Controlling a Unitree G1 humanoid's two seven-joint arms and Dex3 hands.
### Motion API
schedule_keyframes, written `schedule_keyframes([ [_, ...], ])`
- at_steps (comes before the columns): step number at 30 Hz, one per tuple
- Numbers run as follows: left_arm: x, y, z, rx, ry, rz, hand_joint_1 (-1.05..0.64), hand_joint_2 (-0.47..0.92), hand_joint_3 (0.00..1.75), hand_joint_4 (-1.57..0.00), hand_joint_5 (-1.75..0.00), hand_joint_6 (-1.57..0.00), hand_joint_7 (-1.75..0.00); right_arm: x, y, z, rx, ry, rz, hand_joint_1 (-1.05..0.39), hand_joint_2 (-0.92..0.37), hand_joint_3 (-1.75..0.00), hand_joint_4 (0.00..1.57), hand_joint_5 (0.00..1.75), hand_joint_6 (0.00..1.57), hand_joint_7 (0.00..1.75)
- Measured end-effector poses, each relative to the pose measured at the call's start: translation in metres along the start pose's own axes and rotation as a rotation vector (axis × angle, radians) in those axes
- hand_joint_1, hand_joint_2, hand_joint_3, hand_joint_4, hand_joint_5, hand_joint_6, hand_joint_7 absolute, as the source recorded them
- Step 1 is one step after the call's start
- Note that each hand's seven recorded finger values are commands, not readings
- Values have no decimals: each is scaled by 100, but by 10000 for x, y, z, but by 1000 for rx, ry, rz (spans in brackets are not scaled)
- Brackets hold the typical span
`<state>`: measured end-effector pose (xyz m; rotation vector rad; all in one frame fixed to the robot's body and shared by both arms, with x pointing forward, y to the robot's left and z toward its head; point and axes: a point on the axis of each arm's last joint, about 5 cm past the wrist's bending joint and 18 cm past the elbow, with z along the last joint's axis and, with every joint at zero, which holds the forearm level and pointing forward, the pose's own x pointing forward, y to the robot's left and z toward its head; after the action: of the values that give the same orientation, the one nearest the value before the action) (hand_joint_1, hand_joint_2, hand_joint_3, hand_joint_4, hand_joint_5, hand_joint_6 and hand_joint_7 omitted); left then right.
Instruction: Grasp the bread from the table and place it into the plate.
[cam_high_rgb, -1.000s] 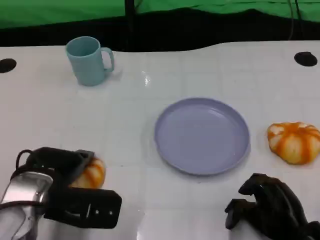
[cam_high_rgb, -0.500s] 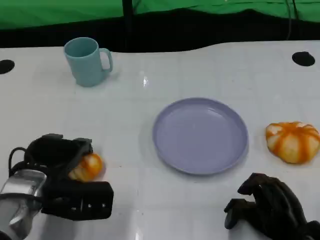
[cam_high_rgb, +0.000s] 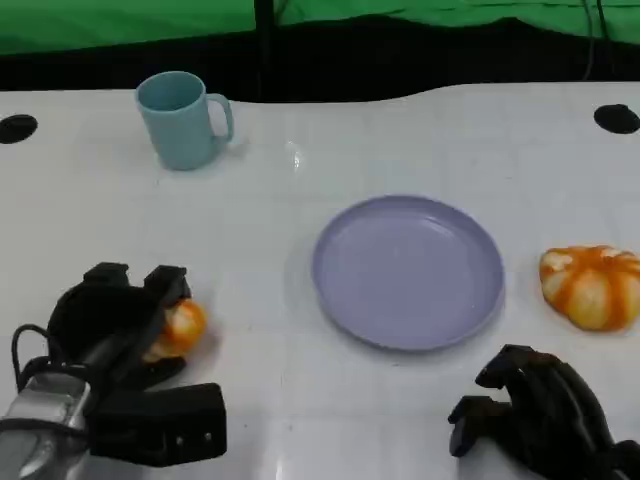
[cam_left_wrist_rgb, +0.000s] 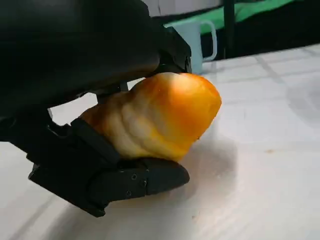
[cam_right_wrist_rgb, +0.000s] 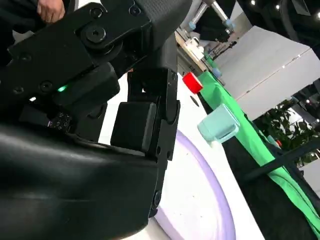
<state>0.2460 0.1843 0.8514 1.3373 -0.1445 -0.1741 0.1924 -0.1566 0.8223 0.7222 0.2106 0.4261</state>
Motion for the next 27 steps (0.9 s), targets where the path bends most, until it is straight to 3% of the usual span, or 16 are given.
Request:
schedule_keyframes([
  [4, 3, 23, 61, -101, -14, 79, -24, 51, 111, -71, -175, -46, -174, 0, -2, 1, 1, -1, -1, -104, -70, 0, 157, 71, 157, 36],
  [16, 46, 159, 136, -187, -27, 154, -26, 61, 80, -75, -175, -50, -175, -2, -4, 1, 2, -2, 0, -104, -69, 0, 157, 71, 157, 35],
  [22, 155, 249, 220, -210, -82, 178, -24, 60, 75, -75, -175, -51, -175, -2, -5, 0, 4, -3, -1, -105, -69, 0, 157, 71, 157, 35],
  [27, 258, 347, 309, -226, -134, 206, -24, 67, 63, -74, -175, -52, -175, -3, -4, -3, 3, -2, -1, -103, -71, -1, 157, 72, 157, 37],
])
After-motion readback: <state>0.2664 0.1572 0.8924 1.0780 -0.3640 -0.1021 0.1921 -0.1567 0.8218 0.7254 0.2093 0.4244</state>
